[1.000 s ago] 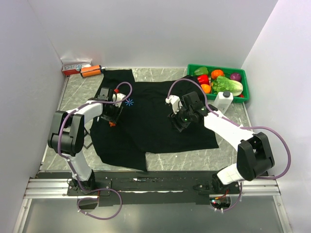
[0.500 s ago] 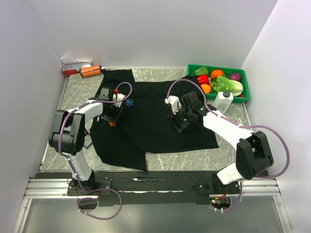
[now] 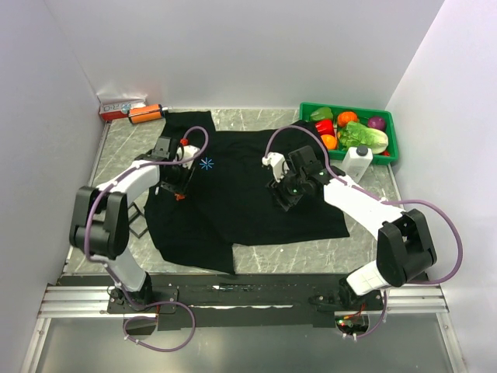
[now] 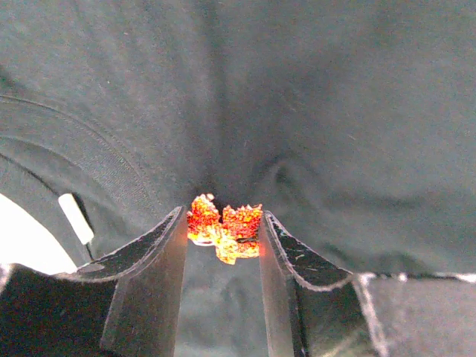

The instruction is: Remove the brooch from the garment

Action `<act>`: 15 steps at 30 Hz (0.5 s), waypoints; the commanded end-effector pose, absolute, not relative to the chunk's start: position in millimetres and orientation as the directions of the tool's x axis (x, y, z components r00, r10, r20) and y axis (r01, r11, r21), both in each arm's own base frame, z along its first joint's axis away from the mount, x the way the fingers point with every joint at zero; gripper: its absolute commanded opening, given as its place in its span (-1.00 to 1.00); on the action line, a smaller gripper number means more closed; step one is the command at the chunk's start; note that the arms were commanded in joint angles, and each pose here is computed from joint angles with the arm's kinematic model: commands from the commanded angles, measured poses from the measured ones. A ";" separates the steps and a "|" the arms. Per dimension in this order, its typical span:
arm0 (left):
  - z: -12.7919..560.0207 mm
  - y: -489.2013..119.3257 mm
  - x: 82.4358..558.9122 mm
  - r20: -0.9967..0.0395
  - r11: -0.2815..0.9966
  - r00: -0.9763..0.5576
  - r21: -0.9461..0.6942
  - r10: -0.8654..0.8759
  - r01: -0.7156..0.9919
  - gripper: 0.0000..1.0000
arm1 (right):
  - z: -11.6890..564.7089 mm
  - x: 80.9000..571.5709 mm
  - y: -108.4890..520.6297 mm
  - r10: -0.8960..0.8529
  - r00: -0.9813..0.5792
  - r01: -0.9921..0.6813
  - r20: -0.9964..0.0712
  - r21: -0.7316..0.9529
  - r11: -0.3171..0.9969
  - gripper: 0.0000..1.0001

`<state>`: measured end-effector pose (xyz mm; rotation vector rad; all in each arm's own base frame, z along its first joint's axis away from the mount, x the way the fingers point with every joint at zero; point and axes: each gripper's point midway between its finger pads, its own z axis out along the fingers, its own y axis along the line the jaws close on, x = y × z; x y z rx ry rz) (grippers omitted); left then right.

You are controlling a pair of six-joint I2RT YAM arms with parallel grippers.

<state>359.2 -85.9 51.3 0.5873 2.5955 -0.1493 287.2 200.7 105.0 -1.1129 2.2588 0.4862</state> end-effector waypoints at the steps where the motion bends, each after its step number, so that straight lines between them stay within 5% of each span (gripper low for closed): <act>1: 97.3 -100.9 351.5 -0.519 0.878 -0.770 -0.074 0.370 0.472 -0.92 | 120.4 294.0 212.7 -0.597 -0.452 -0.825 -0.663 0.055 0.563 0.25; 9: 110.4 -110.4 300.5 -0.431 0.807 -0.787 -0.193 0.442 0.559 -0.99 | 118.2 286.1 211.8 -0.610 -0.454 -0.831 -0.649 0.063 0.552 0.24; 15: 105.4 -143.8 239.4 -0.298 0.648 -0.789 -0.453 0.537 0.612 -0.99 | 118.0 277.7 212.2 -0.609 -0.460 -0.835 -0.646 0.082 0.544 0.24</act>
